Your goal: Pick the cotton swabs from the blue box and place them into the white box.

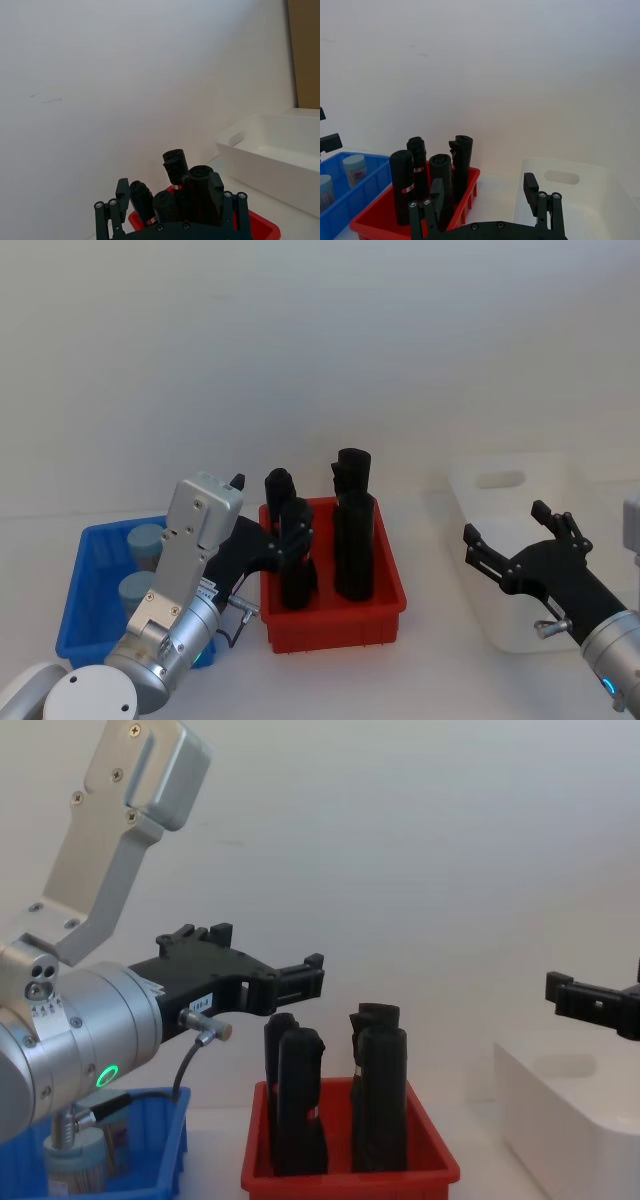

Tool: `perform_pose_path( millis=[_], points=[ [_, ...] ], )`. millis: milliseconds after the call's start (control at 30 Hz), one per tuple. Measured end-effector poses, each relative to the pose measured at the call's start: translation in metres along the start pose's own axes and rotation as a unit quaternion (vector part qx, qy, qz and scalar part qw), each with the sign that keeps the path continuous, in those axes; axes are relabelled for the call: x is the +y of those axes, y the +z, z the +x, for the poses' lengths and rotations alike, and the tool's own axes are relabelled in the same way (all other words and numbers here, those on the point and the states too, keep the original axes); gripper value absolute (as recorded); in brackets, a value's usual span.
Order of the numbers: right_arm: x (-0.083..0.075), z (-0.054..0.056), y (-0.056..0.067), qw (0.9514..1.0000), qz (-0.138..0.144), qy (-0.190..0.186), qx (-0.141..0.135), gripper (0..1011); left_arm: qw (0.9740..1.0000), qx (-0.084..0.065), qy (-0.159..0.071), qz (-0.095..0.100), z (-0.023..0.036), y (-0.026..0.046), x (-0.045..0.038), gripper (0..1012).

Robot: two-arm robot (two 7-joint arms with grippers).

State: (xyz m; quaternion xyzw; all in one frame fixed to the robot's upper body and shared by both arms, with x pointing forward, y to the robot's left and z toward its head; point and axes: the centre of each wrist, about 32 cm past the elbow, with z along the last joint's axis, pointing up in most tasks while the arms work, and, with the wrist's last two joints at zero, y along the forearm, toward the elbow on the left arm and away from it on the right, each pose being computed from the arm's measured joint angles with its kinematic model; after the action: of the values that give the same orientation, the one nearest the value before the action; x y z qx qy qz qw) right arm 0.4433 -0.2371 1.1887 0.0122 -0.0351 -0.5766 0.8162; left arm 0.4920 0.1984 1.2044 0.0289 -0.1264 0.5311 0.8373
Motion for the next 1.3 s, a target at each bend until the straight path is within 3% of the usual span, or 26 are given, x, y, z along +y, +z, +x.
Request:
perform_pose_path(
  millis=[1300],
  points=[
    [0.0000,0.0000,0.0000,1.0000,0.000,0.000,0.000,1001,1.0000,0.000,0.000,0.000,0.0000,0.0000,0.0000,1000]
  ],
)
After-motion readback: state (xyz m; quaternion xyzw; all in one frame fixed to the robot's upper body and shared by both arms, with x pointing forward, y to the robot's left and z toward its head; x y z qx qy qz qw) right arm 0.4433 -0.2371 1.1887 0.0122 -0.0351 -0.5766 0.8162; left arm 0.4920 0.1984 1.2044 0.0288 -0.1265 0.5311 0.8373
